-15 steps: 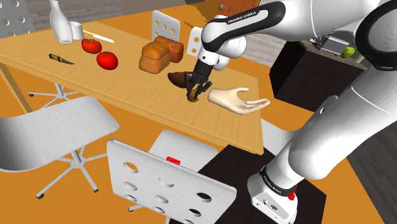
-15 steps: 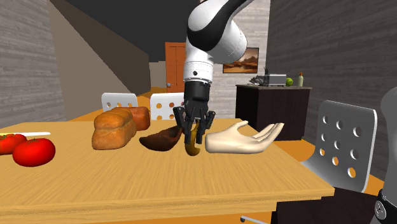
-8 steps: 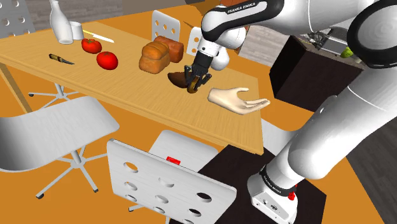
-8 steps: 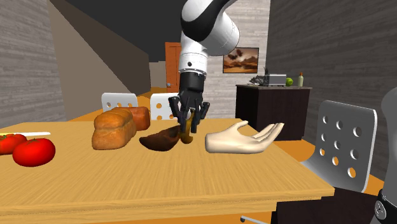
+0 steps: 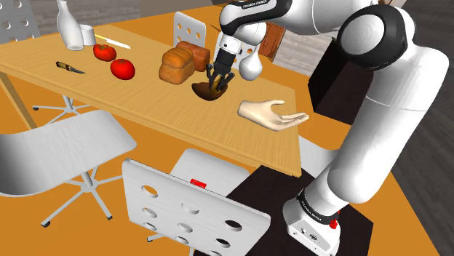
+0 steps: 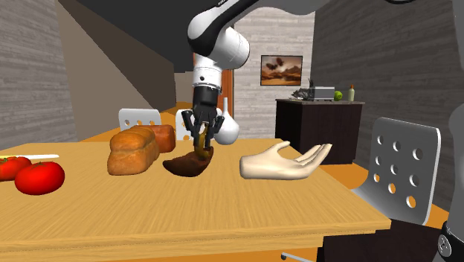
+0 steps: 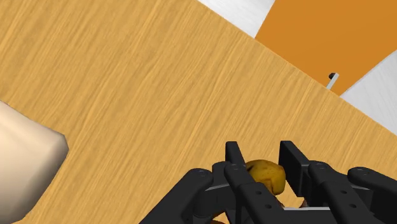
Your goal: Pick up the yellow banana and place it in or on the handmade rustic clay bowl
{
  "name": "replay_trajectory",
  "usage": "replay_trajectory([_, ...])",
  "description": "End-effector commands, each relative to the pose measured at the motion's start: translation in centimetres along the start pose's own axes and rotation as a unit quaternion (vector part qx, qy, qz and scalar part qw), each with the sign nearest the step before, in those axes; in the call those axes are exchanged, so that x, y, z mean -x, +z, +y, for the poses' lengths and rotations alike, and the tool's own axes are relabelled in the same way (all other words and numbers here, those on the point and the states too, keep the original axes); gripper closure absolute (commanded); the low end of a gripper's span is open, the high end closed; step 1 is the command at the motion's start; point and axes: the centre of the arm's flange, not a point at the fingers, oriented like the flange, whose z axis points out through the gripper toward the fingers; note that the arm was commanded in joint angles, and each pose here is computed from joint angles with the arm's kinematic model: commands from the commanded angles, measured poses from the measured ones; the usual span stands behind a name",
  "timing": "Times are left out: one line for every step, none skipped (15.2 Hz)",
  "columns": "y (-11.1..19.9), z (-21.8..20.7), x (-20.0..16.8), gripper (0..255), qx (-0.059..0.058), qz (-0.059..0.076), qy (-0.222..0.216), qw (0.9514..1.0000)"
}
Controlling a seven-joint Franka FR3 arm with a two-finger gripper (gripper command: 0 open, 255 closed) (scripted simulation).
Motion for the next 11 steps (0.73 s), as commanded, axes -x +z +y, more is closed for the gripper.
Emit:
replay_trajectory([-0.5, 0.0, -2.3, 255, 0.000, 0.000, 0.000, 1.0000])
replay_trajectory([-0.7, 0.0, -3.6, 255, 0.000, 0.000, 0.000, 1.0000])
replay_trajectory([-1.0, -0.1, -4.9, 255, 0.000, 0.000, 0.000, 1.0000])
replay_trajectory([-1.2, -0.1, -6.2, 255, 0.000, 0.000, 0.000, 1.0000])
replay_trajectory([-1.5, -0.1, -7.5, 255, 0.000, 0.000, 0.000, 1.0000])
replay_trajectory([-1.7, -0.1, -8.8, 255, 0.000, 0.000, 0.000, 1.0000])
replay_trajectory([-2.0, -0.1, -10.1, 255, 0.000, 0.000, 0.000, 1.0000])
replay_trajectory([-2.2, -0.1, -11.4, 255, 0.000, 0.000, 0.000, 1.0000])
replay_trajectory([-2.5, -0.1, -12.7, 255, 0.000, 0.000, 0.000, 1.0000])
replay_trajectory([-2.9, -0.1, -15.0, 255, 0.000, 0.000, 0.000, 1.0000])
replay_trajectory([-2.4, 0.0, -15.1, 255, 0.000, 0.000, 0.000, 1.0000])
